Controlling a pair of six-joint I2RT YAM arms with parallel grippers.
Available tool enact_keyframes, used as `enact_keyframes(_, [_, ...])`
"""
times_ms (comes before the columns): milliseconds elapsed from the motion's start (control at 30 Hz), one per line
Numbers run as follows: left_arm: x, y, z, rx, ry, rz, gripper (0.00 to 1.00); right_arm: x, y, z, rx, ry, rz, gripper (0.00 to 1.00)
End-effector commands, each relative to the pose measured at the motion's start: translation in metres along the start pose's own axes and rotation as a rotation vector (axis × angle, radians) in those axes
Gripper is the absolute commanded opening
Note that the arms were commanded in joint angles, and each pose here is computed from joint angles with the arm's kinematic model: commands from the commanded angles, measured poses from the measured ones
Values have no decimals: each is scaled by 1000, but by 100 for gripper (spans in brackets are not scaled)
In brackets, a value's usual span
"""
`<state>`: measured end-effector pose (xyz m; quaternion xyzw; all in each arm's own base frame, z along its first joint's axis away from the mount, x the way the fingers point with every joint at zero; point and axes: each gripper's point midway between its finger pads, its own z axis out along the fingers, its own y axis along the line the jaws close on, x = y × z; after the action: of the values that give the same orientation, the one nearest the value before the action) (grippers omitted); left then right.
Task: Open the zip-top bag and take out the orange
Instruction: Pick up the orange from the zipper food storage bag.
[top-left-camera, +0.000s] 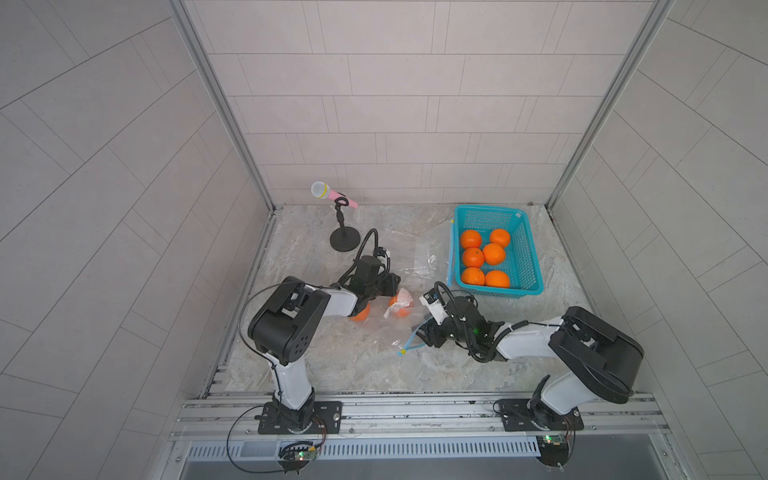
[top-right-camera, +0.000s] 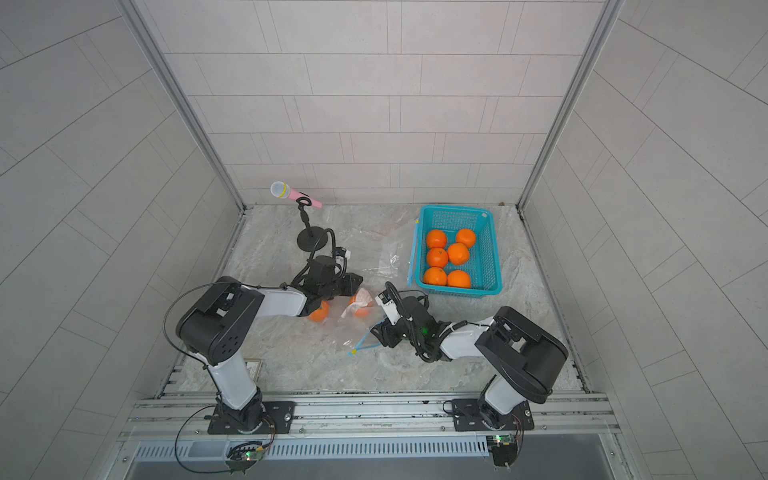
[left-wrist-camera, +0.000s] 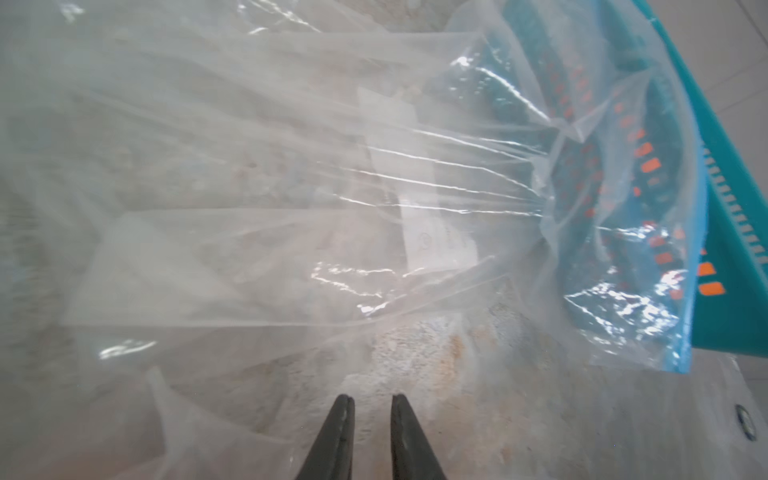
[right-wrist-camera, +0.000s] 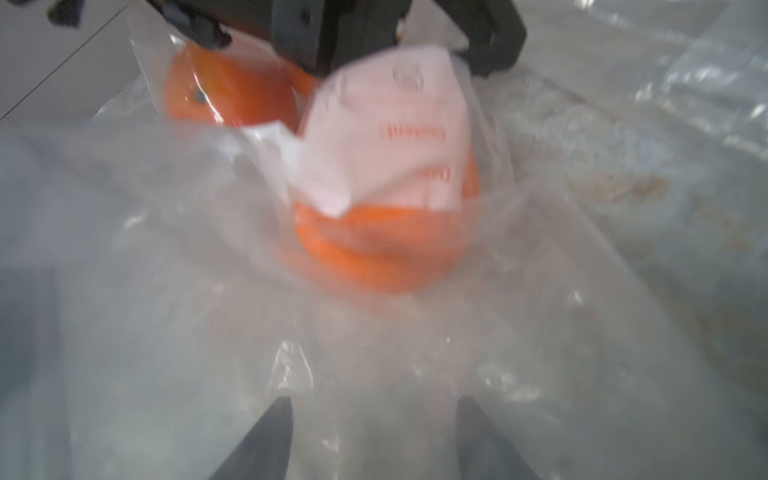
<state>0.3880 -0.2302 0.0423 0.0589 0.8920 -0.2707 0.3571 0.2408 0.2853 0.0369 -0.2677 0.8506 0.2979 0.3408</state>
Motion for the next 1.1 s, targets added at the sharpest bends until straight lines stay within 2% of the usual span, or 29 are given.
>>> enact_keyframes(0, [56, 45, -7, -169, 182, -31, 22, 25, -3, 3, 11, 69, 23, 63])
enact_keyframes(67, [56, 32, -8, -109, 174, -31, 22, 23, -3, 3, 1, 20, 18, 65])
enact_keyframes(167, [67, 21, -6, -101, 212, 1, 20, 6, 5, 1, -25, -40, 3, 66])
enact_keyframes(300, [82, 19, -3, -87, 246, -9, 17, -20, 20, 7, -71, -74, -46, 69])
enact_keyframes(433, [82, 19, -8, -90, 240, -14, 14, -39, 19, 20, -51, -106, -87, 69])
enact_keyframes(567, [81, 14, -11, -81, 243, -8, 13, -46, 12, 30, -7, -108, -83, 86])
enact_keyframes(667, [80, 9, -11, -76, 243, 5, 13, -40, 2, 42, 34, -73, -108, 90])
enact_keyframes(733, [80, 5, -12, -62, 241, -2, 13, -53, 4, 54, 5, -85, -102, 91])
enact_keyframes(867, [79, -13, -10, 18, 233, -22, 11, -63, 15, 73, -78, -90, -80, 91])
enact_keyframes(900, [80, -15, -10, 22, 239, -19, 11, -68, 20, 74, -100, -105, -78, 89])
enact_keyframes(1000, [79, -12, -10, -1, 233, -20, 11, -66, 25, 64, -95, -68, -77, 73])
enact_keyframes(1067, [74, 3, -13, -88, 229, 0, 9, -53, 21, 44, -72, -67, -45, 70])
